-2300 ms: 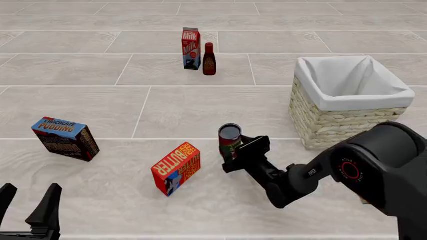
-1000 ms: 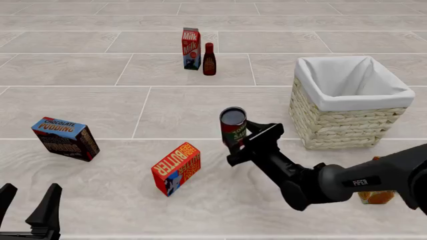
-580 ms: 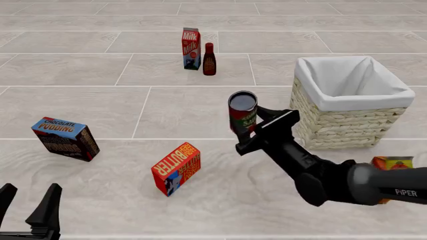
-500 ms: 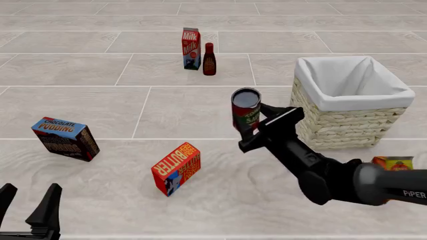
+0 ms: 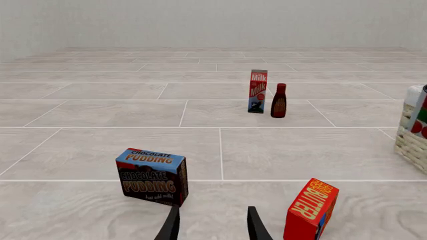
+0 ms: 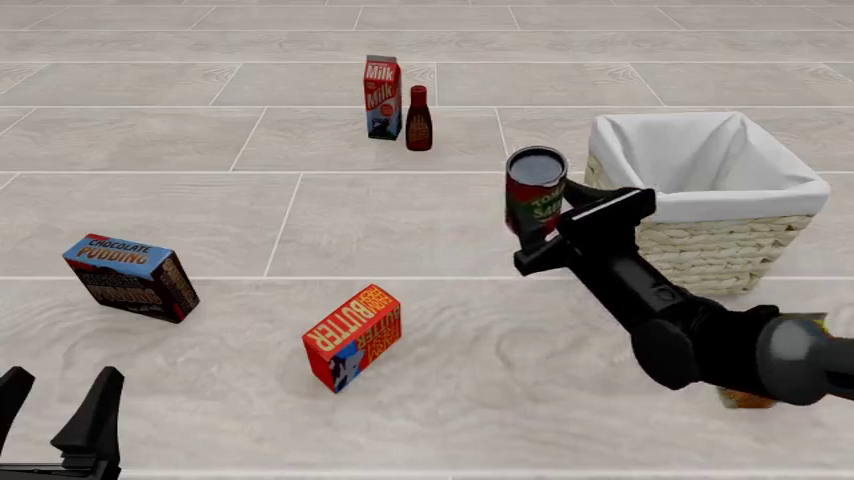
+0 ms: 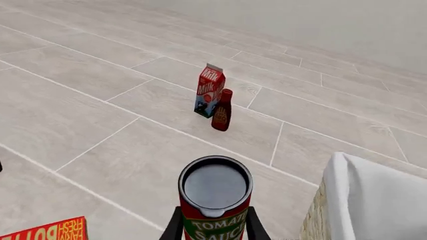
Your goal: Pick the tomato sauce and place it in the basket.
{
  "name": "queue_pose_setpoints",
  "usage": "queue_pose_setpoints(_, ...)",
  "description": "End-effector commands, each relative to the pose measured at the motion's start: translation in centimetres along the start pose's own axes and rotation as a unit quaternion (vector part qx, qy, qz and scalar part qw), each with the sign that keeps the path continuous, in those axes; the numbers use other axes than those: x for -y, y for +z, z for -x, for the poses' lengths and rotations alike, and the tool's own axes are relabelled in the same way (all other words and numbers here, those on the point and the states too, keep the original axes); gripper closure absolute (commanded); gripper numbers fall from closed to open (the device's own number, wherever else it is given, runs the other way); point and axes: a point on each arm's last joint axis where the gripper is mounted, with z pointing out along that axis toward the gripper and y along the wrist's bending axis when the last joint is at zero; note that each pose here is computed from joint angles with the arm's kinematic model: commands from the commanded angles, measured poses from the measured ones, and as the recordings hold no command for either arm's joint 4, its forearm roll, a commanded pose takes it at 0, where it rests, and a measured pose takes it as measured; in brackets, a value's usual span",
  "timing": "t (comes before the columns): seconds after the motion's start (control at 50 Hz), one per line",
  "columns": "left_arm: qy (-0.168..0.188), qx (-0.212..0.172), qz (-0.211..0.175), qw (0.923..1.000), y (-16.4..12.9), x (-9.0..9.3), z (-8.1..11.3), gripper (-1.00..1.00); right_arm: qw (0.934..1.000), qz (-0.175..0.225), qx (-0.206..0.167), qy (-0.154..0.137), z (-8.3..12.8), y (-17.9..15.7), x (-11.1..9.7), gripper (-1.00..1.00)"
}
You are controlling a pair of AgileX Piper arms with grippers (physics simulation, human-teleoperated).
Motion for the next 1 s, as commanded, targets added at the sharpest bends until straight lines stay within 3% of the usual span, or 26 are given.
queue_pose_setpoints(0.02,0.0,0.0,0.0,1.0,0.0,0.0,0.0,-1.0,0.9996,-0.026,0.004,0.008,0.7,-0.1,1.7,1.0)
queue_pose_setpoints(1.0,0.0,0.0,0.0,1.0,0.0,0.0,0.0,-1.0,0.9926,-0.108,0.05,0.027,5.9,-2.6,7.0,1.0)
